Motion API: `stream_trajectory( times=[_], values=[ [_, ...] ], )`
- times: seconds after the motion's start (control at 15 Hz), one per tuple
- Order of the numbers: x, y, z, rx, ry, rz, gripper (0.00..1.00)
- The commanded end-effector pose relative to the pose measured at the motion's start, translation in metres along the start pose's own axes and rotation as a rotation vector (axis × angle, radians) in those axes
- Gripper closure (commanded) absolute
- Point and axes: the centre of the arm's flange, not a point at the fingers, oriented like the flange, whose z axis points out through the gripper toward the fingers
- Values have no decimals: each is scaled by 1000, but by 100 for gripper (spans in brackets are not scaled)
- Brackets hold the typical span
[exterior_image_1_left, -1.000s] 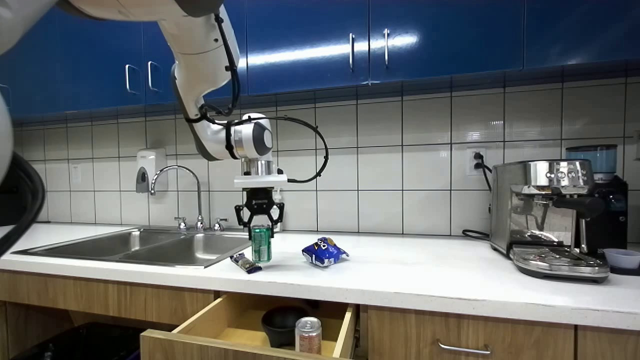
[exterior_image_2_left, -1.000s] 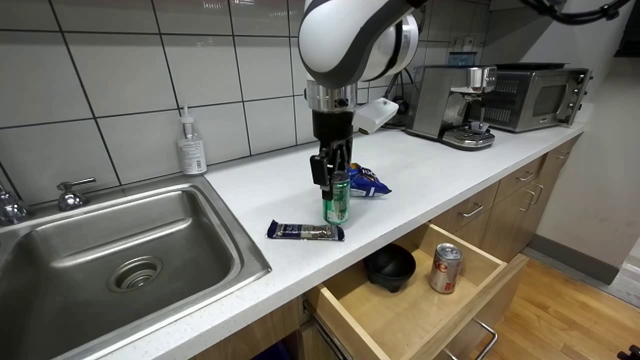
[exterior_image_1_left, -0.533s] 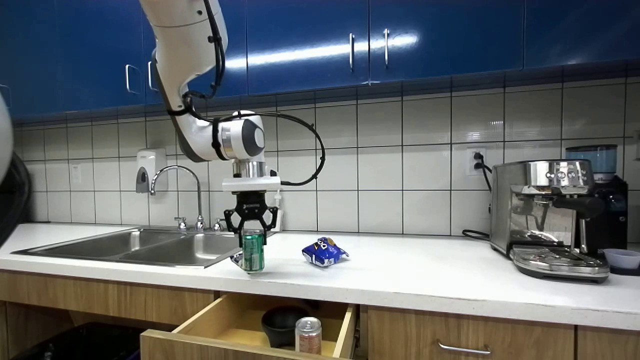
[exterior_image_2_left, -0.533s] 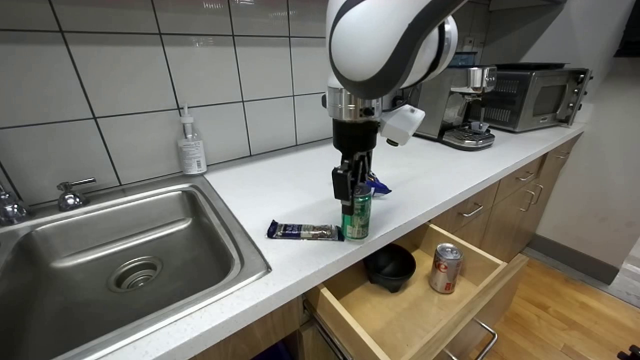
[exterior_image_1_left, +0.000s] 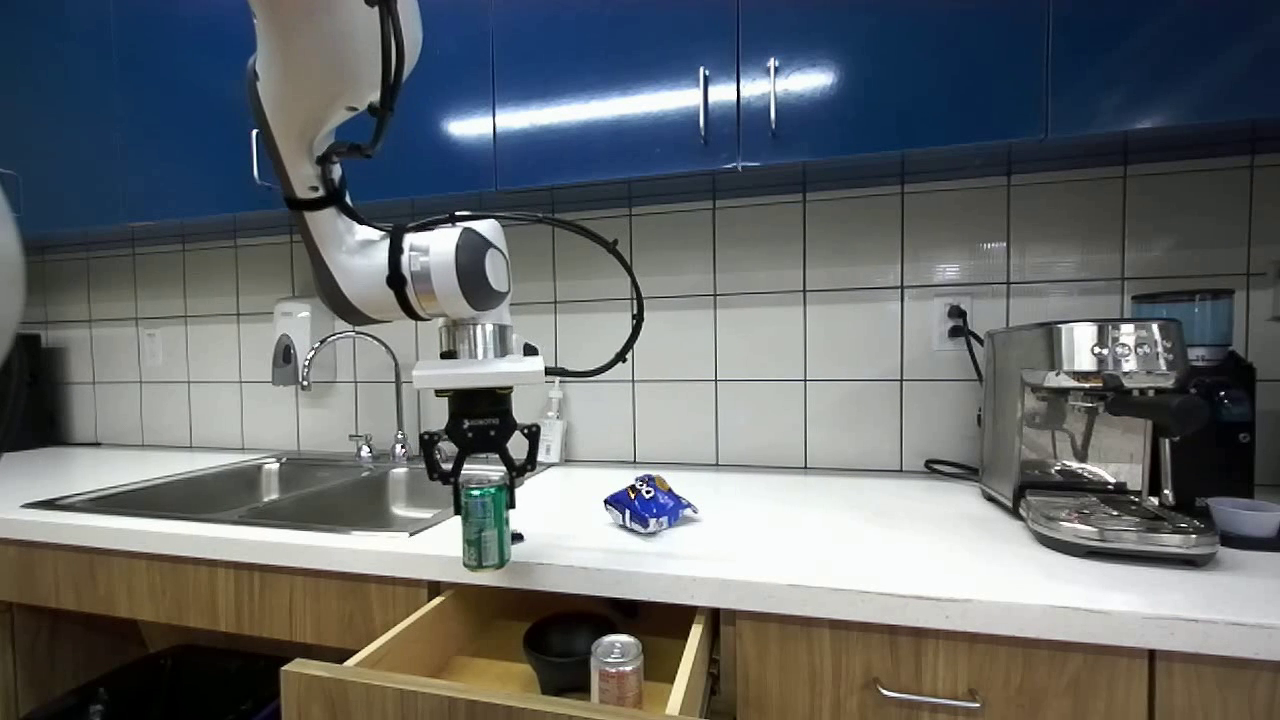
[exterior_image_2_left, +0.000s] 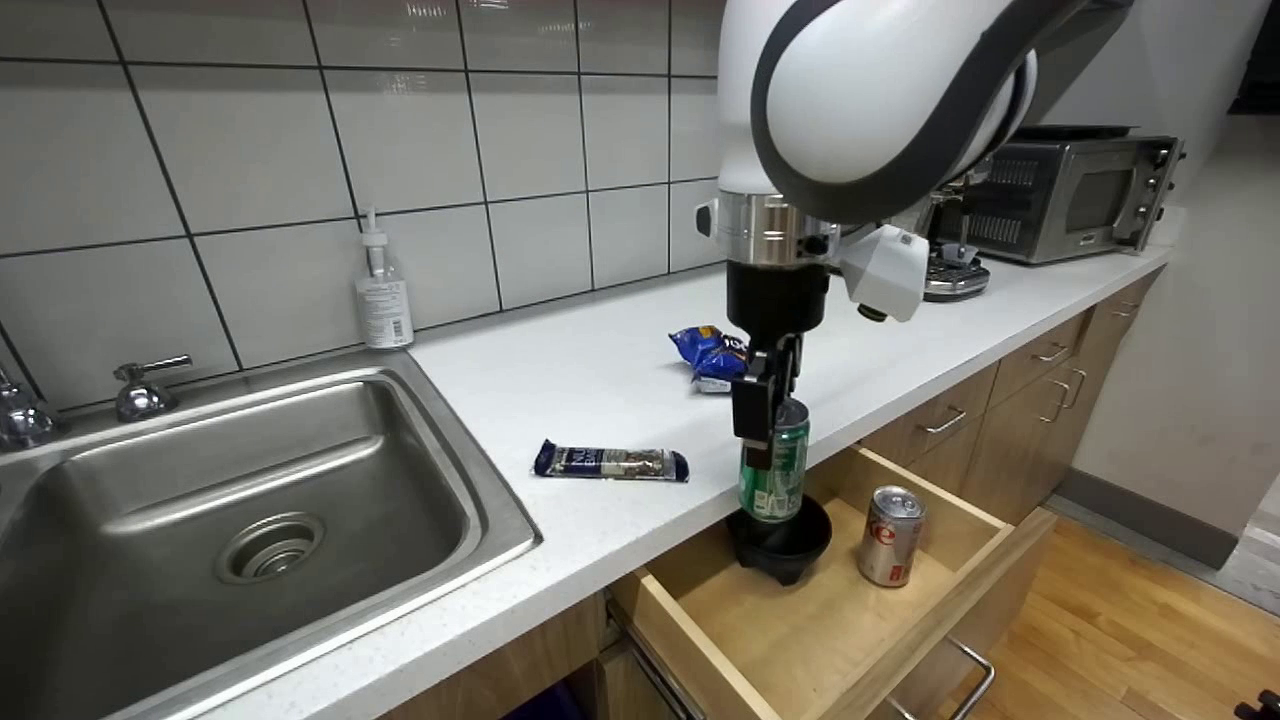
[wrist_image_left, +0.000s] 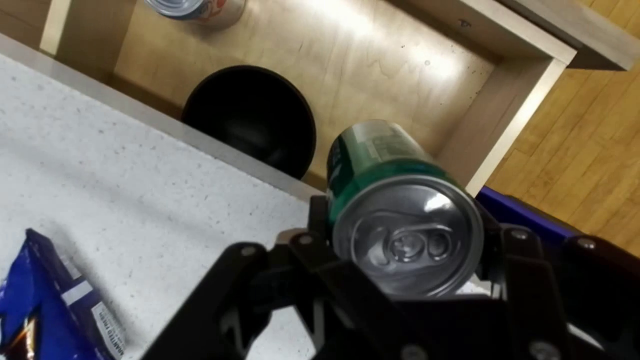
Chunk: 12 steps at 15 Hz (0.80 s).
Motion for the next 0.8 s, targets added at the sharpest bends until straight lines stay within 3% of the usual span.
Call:
stream_trajectory(
  times=[0.0, 0.73],
  values=[
    [-30, -11, -6, -10, 14, 29, 62],
    [-45, -20, 46, -7, 76, 123, 62]
  ],
)
